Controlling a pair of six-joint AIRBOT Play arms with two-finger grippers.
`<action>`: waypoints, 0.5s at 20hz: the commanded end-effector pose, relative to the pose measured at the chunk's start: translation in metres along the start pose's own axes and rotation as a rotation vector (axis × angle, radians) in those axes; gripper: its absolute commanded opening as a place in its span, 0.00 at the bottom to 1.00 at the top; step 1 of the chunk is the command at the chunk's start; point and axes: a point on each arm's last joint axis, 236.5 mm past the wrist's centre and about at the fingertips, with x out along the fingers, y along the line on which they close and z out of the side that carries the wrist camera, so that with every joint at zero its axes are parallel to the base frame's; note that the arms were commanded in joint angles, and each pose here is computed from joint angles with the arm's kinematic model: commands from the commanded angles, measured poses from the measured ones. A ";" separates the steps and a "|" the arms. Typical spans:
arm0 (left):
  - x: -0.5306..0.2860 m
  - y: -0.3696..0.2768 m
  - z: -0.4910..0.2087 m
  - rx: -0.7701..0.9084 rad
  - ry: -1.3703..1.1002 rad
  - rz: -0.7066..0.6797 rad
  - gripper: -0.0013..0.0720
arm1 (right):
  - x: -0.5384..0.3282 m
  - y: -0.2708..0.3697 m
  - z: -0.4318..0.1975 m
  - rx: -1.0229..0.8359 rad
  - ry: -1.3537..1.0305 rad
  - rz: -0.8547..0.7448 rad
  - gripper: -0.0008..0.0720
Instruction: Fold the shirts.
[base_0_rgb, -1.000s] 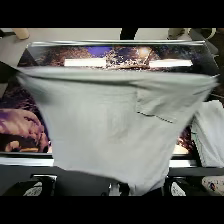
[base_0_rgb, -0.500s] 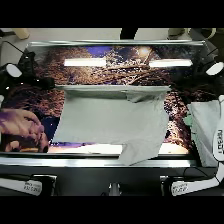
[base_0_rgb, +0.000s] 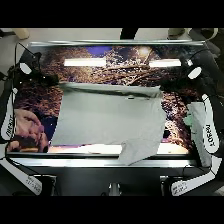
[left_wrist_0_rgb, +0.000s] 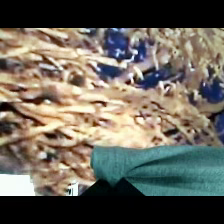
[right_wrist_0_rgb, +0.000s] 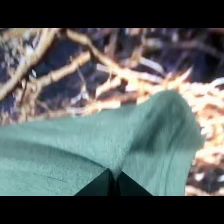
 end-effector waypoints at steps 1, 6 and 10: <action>0.002 0.005 -0.030 0.017 0.140 -0.014 0.05 | -0.003 -0.004 -0.066 0.014 0.267 -0.033 0.05; -0.058 0.008 -0.086 -0.007 0.377 -0.013 0.05 | -0.055 -0.002 -0.097 0.007 0.387 -0.092 0.05; -0.035 0.005 -0.151 -0.054 0.564 -0.025 0.05 | -0.027 -0.021 -0.130 0.113 0.452 -0.133 0.05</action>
